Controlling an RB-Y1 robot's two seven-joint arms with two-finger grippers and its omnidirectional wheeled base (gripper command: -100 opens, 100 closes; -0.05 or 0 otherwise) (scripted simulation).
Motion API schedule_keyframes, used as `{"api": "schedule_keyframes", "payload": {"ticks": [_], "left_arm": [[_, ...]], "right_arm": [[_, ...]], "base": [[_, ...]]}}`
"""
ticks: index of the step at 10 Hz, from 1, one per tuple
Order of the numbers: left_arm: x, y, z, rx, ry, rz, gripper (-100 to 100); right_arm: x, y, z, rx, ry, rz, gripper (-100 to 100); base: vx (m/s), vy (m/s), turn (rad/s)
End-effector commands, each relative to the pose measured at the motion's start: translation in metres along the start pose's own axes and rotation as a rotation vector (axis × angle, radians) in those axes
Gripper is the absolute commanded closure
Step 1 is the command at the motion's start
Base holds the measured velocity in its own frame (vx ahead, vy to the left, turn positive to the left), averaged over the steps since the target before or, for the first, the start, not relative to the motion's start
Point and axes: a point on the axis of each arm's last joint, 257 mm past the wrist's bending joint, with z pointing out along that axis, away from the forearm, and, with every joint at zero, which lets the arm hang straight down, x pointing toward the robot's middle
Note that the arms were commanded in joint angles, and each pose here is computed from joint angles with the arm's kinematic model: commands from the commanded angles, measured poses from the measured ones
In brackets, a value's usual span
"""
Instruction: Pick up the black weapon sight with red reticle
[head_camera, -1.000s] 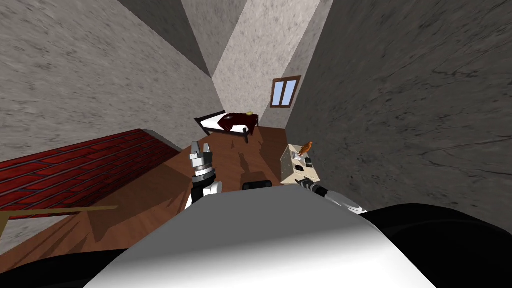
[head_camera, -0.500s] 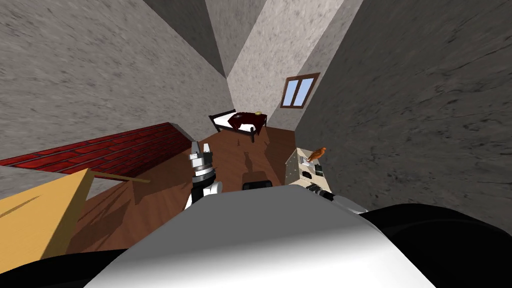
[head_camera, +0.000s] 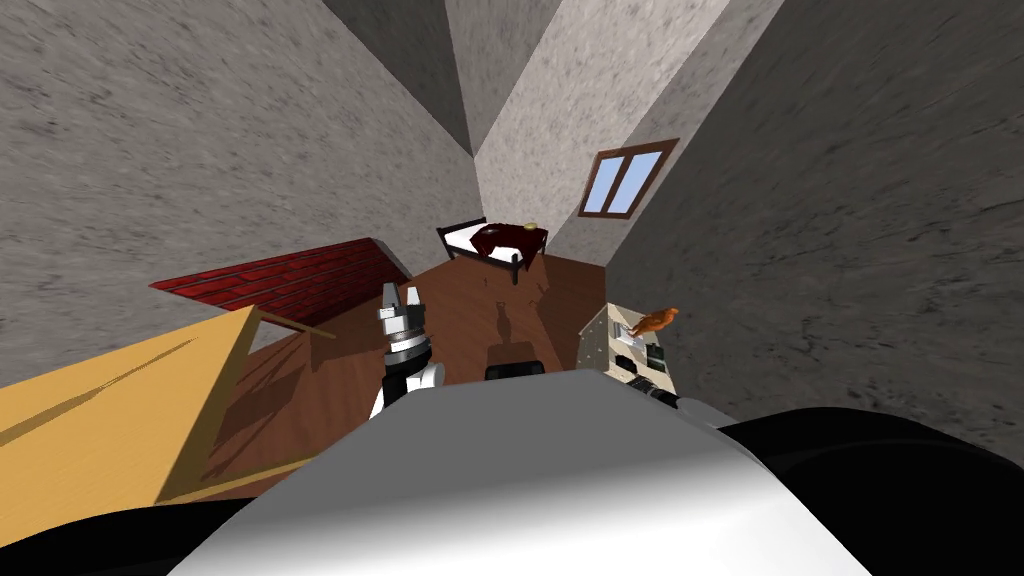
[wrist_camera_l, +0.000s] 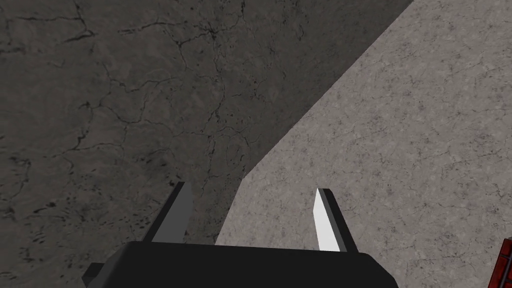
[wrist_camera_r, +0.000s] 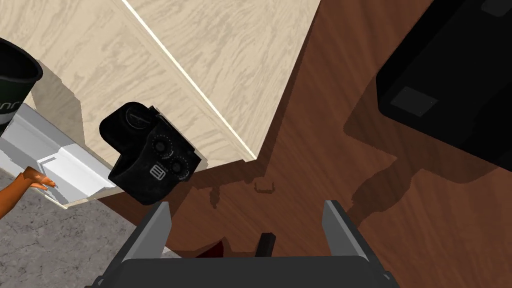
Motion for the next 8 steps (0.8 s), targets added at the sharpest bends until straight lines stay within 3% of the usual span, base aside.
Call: {"api": "schedule_keyframes", "payload": {"ticks": [1,2,4,8], "left_arm": [[0.0,0.0,0.0,0.0,0.0,0.0,0],[0.0,0.0,0.0,0.0,0.0,0.0,0],[0.0,0.0,0.0,0.0,0.0,0.0,0],[0.0,0.0,0.0,0.0,0.0,0.0,0]], "right_arm": [[0.025,-0.005,-0.004,0.005,0.054,-0.052,-100],[0.044,-0.012,-0.009,0.009,0.097,-0.087,-100],[0.044,-0.012,-0.009,0.009,0.097,-0.089,-100],[0.103,-0.031,-0.026,0.01,0.237,-0.202,-100]], "base": [[-0.004,-0.03,0.293],[0.001,-0.053,0.43],[0.001,-0.037,0.076],[-0.005,-0.051,0.349]]}}
